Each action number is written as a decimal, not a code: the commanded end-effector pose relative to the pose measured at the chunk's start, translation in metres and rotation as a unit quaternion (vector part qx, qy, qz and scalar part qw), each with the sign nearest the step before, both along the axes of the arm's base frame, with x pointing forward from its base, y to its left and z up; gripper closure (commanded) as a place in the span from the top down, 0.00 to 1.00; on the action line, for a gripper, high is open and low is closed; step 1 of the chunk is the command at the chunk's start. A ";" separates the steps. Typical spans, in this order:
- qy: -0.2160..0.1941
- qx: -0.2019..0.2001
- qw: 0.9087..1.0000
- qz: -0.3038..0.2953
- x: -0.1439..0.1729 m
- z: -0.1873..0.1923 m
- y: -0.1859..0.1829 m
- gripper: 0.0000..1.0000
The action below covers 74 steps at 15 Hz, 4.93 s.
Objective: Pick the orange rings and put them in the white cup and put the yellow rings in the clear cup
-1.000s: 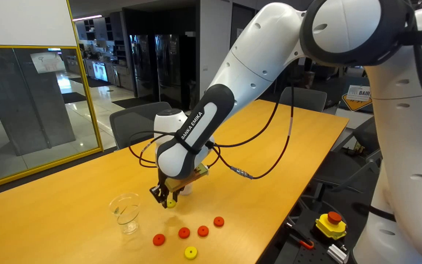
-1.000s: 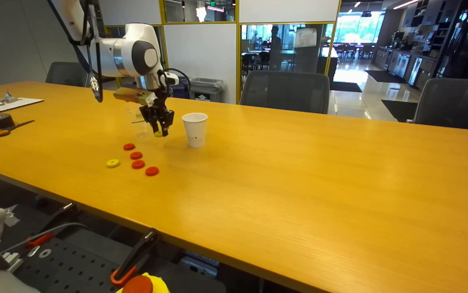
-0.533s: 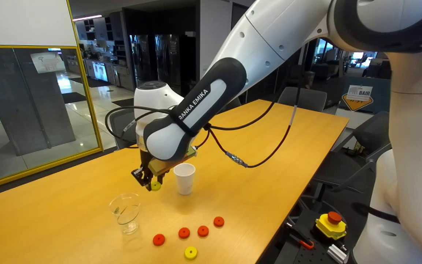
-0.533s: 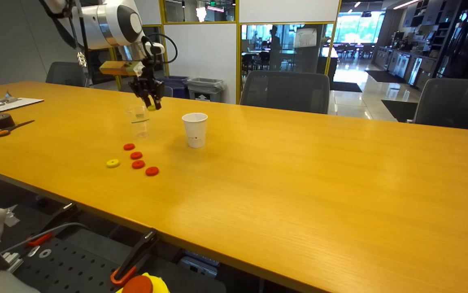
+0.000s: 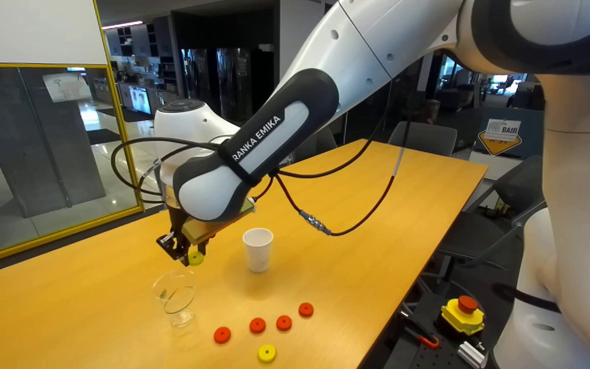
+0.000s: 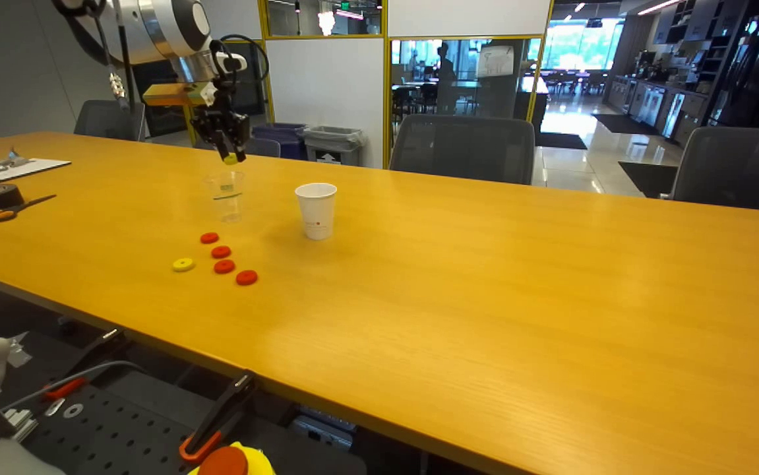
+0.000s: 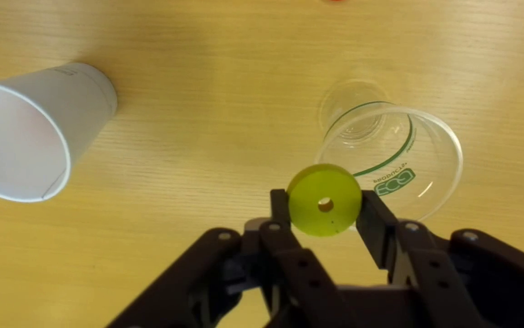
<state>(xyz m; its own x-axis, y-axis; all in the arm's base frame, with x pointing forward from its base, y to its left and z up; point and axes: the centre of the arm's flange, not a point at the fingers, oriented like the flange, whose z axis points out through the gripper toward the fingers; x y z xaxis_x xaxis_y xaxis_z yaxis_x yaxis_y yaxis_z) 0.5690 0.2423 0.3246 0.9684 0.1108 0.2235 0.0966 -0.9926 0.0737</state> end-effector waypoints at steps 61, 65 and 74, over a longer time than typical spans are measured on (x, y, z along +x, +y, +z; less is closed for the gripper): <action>0.113 0.005 0.992 0.049 -0.073 -0.139 0.019 1.00; 0.116 0.004 0.992 0.057 -0.069 -0.146 0.022 1.00; 0.122 0.004 0.990 0.067 -0.061 -0.154 0.018 1.00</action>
<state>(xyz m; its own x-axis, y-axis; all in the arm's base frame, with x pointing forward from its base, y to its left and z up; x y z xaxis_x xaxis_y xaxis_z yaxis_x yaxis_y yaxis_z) 0.4978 0.2586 0.1710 0.9736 0.2273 -0.0205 0.2279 -0.9731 0.0337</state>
